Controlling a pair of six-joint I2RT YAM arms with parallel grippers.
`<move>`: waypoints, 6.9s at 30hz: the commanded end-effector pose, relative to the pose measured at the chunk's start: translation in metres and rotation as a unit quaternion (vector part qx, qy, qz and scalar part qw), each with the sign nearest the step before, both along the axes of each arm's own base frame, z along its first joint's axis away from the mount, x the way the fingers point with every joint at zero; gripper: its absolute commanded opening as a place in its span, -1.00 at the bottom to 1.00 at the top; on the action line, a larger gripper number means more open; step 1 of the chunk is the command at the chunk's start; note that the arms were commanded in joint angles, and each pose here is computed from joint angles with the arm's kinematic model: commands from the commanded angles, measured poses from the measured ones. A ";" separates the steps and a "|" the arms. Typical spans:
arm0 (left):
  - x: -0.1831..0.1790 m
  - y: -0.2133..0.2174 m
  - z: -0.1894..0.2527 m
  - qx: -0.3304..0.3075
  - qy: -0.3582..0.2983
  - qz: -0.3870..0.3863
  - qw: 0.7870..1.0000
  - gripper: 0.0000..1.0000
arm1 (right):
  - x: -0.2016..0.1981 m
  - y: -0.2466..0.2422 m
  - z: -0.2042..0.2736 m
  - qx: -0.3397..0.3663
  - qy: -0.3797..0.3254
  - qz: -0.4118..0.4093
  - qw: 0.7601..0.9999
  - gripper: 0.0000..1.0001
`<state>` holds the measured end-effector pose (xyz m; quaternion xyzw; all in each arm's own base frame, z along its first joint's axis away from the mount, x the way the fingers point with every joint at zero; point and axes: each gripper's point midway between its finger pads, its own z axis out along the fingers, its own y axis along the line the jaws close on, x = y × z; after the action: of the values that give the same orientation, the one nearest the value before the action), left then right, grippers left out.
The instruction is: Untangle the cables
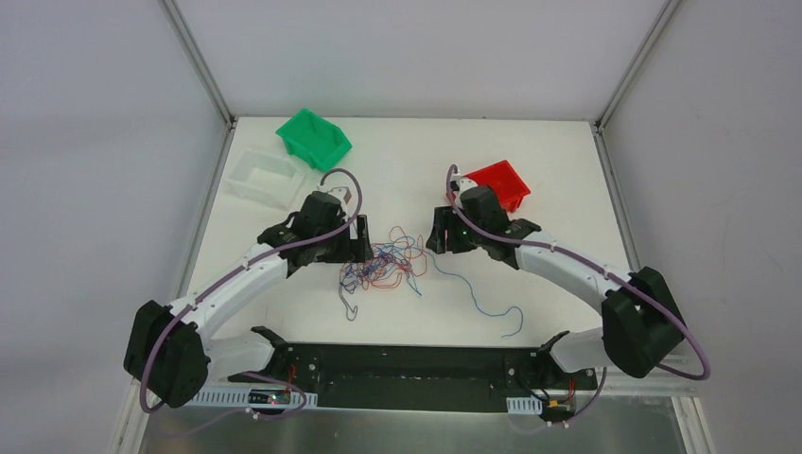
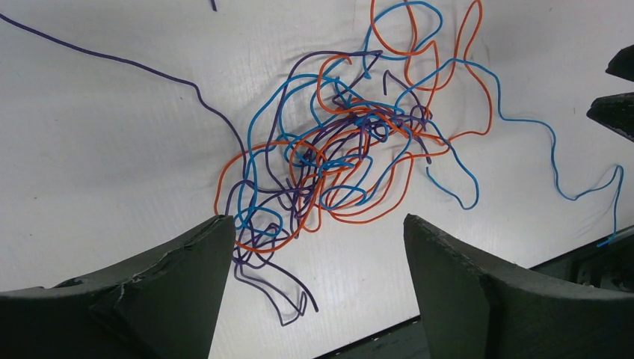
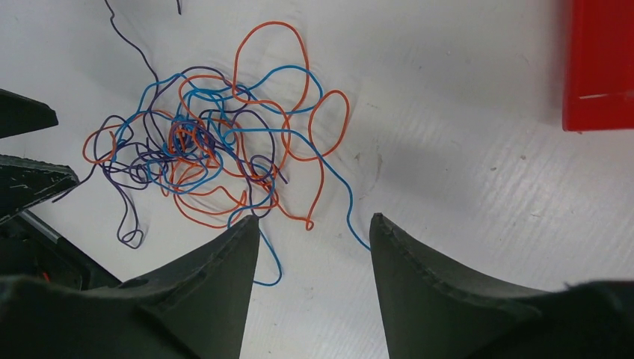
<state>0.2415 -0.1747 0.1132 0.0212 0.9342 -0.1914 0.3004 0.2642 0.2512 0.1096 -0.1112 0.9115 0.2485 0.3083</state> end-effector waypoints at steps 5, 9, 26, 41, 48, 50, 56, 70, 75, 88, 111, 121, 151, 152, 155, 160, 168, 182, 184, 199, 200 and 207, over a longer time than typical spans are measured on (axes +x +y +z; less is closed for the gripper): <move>0.004 -0.018 -0.003 -0.012 0.013 -0.029 0.999 0.68 | 0.011 0.018 -0.016 -0.033 -0.002 0.033 0.999 0.05; 0.004 -0.021 -0.006 -0.013 0.022 -0.036 0.999 0.67 | 0.004 0.013 -0.037 -0.064 0.010 0.033 0.997 -0.03; 0.006 -0.028 -0.012 -0.014 0.040 -0.047 0.998 0.65 | 0.000 0.004 -0.088 -0.186 0.021 0.023 0.982 -0.32; 0.008 -0.035 -0.027 -0.010 0.072 -0.054 0.996 0.64 | -0.004 -0.001 -0.053 -0.153 -0.007 -0.004 0.988 -0.97; 0.011 -0.039 -0.035 -0.002 0.084 -0.062 0.995 0.63 | -0.006 -0.003 -0.020 -0.114 -0.016 -0.022 0.993 -1.00; 0.013 -0.040 -0.039 0.003 0.088 -0.064 0.994 0.63 | -0.006 -0.004 -0.013 -0.110 -0.020 -0.027 0.993 -1.00; 0.016 -0.041 -0.055 0.017 0.108 -0.065 0.992 0.59 | 0.001 -0.009 0.024 -0.081 -0.046 -0.055 0.994 -1.00; 0.007 -0.022 -0.094 0.071 0.158 -0.042 0.984 -1.00 | 0.028 -0.108 0.173 0.011 -0.165 -0.262 0.951 -1.00; 0.016 0.007 -0.070 0.100 0.124 0.004 0.987 -1.00 | 0.031 -0.189 0.188 0.005 -0.190 -0.395 0.899 -1.00; 0.024 0.042 -0.029 0.038 0.076 0.108 0.990 -1.00 | 0.042 -0.199 0.227 0.083 -0.187 -0.386 0.900 -1.00; -0.003 -0.017 -0.005 -0.014 0.059 0.001 0.998 -1.00 | 0.114 -0.064 0.338 0.344 -0.183 -0.108 0.915 -1.00; -0.005 -0.034 -0.003 -0.035 0.048 -0.023 0.998 -1.00 | 0.112 -0.005 0.334 0.372 -0.136 -0.011 0.918 -1.00; -0.018 0.133 0.091 0.041 -0.096 0.302 0.948 0.53 | 0.162 0.306 0.296 0.492 -0.208 0.056 0.843 -1.00; -0.018 0.139 0.097 0.051 -0.104 0.310 0.944 0.52 | 0.164 0.313 0.293 0.498 -0.220 0.044 0.838 -1.00; -0.017 0.156 0.110 0.092 -0.123 0.327 0.932 0.57 | 0.171 0.324 0.280 0.503 -0.231 0.019 0.833 -0.72; -0.016 0.174 0.128 0.143 -0.145 0.336 0.920 0.59 | 0.156 0.319 0.249 0.477 -0.192 0.034 0.857 0.71; 0.004 0.158 0.123 0.174 -0.113 0.282 0.937 0.68 | 0.136 0.229 0.229 0.389 -0.171 -0.014 0.905 0.67; 0.046 0.102 0.071 0.128 -0.001 0.241 0.962 0.93 | 0.015 0.089 0.043 0.069 0.006 -0.066 0.995 0.99; 0.049 0.104 0.065 0.136 0.003 0.251 0.958 0.94 | 0.001 0.075 0.023 0.024 0.016 -0.064 0.998 0.99; 0.048 0.087 0.032 0.100 0.040 0.253 0.961 0.98 | -0.032 0.063 -0.042 -0.045 0.097 -0.046 0.993 0.99; 0.047 0.087 0.031 0.098 0.041 0.252 0.962 0.98 | -0.033 0.069 -0.043 -0.036 0.107 -0.043 0.993 0.99; 0.047 0.089 0.033 0.102 0.031 0.249 0.963 0.98 | -0.034 0.104 -0.043 -0.023 0.120 -0.021 0.992 0.99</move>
<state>0.2853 -0.0881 0.1373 -0.1789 0.9413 -0.0061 0.2863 0.2243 0.3180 0.0402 -0.0581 0.9624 0.1871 0.1882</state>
